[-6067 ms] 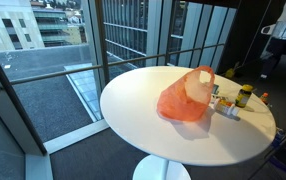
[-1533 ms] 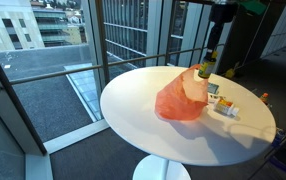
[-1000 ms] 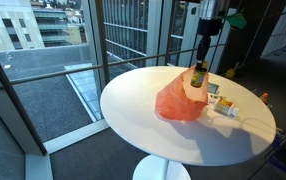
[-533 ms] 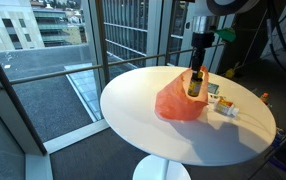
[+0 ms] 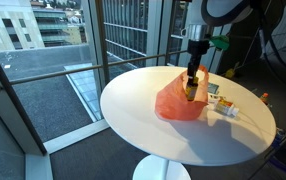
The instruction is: Put the brown bottle in the plastic
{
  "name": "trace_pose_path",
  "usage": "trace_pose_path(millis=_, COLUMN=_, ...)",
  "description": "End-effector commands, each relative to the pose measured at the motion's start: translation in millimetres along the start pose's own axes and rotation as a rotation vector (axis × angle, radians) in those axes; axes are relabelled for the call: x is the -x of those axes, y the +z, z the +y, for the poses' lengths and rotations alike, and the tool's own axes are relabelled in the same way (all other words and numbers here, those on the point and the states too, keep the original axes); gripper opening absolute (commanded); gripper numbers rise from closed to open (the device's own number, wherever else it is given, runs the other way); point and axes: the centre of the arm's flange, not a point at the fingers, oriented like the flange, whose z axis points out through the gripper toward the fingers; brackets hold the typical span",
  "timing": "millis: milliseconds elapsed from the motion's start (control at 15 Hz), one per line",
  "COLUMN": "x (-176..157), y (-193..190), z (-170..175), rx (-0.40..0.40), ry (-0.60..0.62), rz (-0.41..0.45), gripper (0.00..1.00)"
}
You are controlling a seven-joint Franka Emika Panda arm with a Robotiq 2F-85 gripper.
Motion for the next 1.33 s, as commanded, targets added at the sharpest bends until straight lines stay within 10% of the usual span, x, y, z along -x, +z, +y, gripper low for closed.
trace_pose_path(millis=0, x=-8.5, y=7.1, z=2.1, rx=0.002, ry=0.004, rz=0.027, gripper=0.19)
trace_pose_path(millis=867, x=-7.3, y=36.9, z=6.8, rx=-0.004, ry=0.014, rz=0.024, gripper=0.19)
trace_pose_path(millis=933, x=-5.7, y=35.2, z=7.5, rx=-0.004, ry=0.014, rz=0.025, gripper=0.69)
trace_pose_path(millis=1267, x=10.0, y=13.2, z=17.4, rx=-0.011, ry=0.030, rz=0.018, gripper=0.99)
